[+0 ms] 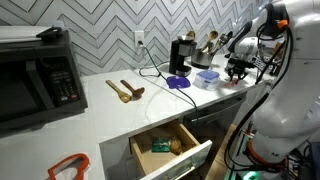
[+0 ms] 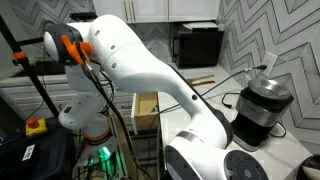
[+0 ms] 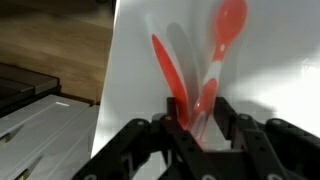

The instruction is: Put the spoons in the open drawer

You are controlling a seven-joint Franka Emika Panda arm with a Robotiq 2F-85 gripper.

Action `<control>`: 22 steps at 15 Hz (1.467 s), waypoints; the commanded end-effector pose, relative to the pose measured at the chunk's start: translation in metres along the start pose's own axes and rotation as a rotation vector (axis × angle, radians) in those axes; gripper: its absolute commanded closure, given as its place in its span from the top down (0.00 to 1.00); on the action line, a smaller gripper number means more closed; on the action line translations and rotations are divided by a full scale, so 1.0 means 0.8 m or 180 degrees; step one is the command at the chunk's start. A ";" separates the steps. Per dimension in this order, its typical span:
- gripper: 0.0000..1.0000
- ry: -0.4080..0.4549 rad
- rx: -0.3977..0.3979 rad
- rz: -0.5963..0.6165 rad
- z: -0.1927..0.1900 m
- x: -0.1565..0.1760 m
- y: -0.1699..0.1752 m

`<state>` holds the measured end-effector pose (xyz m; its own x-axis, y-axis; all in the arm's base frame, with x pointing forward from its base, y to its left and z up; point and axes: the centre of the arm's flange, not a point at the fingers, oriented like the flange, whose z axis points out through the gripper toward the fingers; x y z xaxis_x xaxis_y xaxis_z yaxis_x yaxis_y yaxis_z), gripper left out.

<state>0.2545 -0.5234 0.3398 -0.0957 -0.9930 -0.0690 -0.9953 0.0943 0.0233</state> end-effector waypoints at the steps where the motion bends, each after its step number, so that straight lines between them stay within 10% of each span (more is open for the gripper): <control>1: 0.14 -0.0032 0.0065 0.0003 0.004 0.005 0.004; 3: 0.01 -0.0030 0.0083 -0.0011 0.000 0.003 0.004; 22: 0.04 0.0225 0.0168 -0.0546 -0.098 -0.051 0.008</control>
<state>0.2635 -0.5138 0.3971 0.0031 -1.0000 -0.0039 -0.9992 -0.0029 -0.0396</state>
